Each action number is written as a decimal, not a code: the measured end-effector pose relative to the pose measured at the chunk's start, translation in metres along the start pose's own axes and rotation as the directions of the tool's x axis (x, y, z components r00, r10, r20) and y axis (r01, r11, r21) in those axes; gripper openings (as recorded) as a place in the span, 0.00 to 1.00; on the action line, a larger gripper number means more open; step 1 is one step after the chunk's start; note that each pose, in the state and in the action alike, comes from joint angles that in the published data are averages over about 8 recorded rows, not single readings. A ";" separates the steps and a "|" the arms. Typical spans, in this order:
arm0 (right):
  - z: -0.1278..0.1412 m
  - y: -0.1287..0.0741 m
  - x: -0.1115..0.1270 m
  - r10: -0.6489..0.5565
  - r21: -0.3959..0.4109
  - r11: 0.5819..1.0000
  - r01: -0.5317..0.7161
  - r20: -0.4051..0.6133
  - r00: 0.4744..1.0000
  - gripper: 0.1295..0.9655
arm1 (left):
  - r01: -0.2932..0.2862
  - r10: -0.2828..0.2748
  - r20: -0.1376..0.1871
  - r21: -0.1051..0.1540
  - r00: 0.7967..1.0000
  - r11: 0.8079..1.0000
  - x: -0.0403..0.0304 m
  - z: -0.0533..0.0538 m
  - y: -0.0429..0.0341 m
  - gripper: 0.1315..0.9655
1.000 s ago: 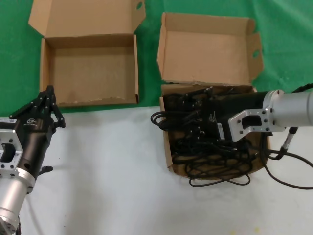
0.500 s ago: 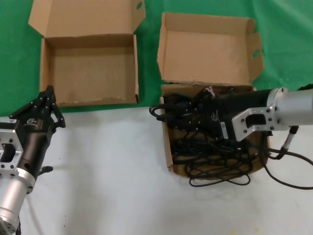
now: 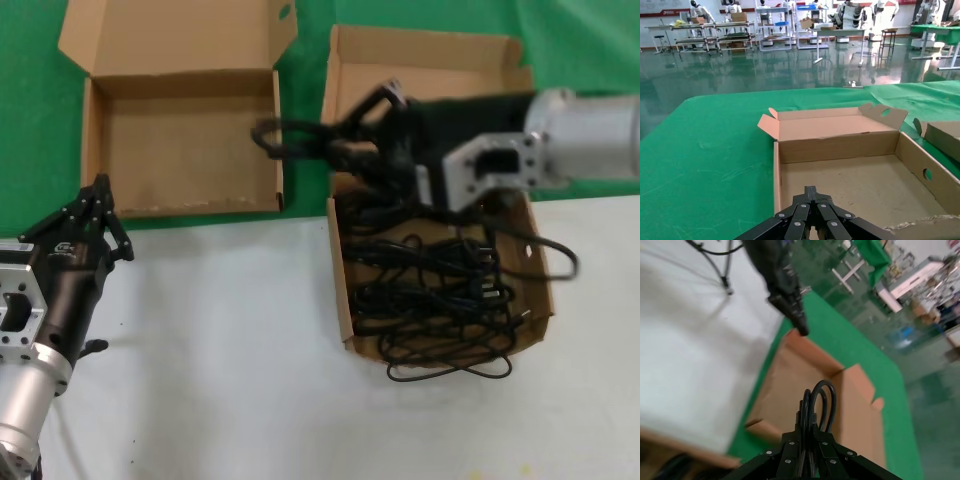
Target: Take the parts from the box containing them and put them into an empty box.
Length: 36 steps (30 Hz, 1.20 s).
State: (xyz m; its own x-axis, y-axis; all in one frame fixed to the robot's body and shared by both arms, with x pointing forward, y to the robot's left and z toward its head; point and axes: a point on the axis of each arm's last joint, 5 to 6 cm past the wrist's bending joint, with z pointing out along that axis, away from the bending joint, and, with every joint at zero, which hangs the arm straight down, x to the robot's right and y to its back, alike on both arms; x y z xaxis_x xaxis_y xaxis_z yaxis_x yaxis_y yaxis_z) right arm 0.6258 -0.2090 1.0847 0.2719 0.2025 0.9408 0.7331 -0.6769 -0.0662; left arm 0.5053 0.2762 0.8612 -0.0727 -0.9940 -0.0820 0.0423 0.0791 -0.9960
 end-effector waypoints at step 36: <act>0.113 -0.025 0.053 -0.180 -0.070 0.983 0.169 -0.194 0.964 0.24 | 0.000 0.000 0.000 0.000 1.000 1.000 0.0000 0.000 0.0000 0.02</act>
State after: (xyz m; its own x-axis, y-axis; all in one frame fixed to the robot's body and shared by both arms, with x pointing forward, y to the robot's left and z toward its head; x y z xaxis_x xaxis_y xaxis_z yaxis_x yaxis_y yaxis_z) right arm 0.6926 -0.1012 1.0984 0.0094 0.1794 0.9837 0.7233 -0.6805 0.1171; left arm 0.5053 0.2762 0.8612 -0.0727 -0.9940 -0.0820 0.0423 0.0791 -0.9960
